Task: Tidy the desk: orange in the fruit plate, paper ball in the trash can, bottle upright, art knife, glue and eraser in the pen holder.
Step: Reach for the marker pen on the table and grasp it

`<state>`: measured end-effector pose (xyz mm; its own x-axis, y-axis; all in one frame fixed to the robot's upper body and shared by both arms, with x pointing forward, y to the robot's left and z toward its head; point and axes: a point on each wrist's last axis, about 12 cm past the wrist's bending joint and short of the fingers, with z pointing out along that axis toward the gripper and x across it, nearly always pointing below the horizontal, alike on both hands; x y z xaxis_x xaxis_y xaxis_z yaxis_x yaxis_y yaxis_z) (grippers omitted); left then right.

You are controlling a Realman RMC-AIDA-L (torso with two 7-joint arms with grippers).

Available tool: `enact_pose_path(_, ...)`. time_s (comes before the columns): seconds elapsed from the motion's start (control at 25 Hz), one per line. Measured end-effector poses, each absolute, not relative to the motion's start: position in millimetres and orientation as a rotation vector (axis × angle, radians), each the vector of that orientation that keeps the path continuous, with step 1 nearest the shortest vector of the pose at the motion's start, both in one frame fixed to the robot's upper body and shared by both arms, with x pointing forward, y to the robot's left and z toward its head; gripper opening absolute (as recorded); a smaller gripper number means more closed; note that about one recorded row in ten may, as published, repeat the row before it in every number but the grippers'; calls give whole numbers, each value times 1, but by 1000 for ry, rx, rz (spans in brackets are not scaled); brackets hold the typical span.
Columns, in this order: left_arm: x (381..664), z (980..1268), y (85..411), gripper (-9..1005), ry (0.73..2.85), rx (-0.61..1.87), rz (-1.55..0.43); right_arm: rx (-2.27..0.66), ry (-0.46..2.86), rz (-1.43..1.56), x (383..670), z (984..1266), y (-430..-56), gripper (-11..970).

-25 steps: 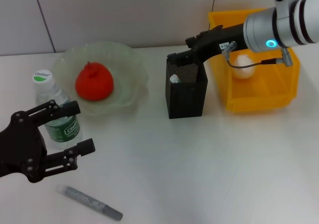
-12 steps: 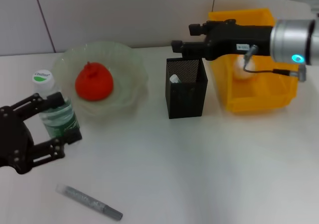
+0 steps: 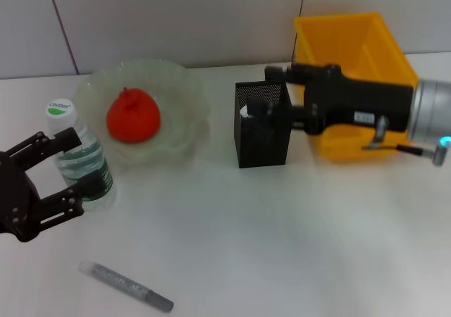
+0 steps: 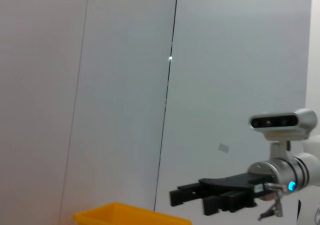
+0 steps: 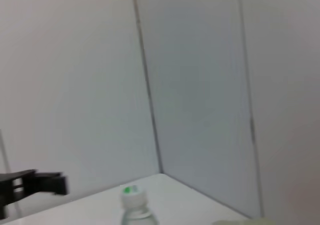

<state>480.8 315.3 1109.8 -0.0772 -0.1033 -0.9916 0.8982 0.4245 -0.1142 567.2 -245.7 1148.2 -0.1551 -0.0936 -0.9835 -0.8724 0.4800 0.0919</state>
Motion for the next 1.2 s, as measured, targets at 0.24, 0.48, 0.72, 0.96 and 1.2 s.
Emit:
enact_pose_path(0.24,479,1097,316,697,1445,706,-981,-868,1529,939,554,1142,-257,733)
enact_pose_path(0.48,479,1094,316,695,1454,703,-967,-875,1522,964,548,1138,-260,733)
enact_pose_path(0.72,481,1095,316,693,1453,706,-964,-880,1537,978,545,1131,-259,733)
enact_pose_path(0.96,484,1095,314,692,1457,710,-960,-885,1549,987,546,1128,-257,733)
enact_pose_path(1.2,487,1092,315,690,1491,688,-936,-888,1546,982,549,1129,-254,733)
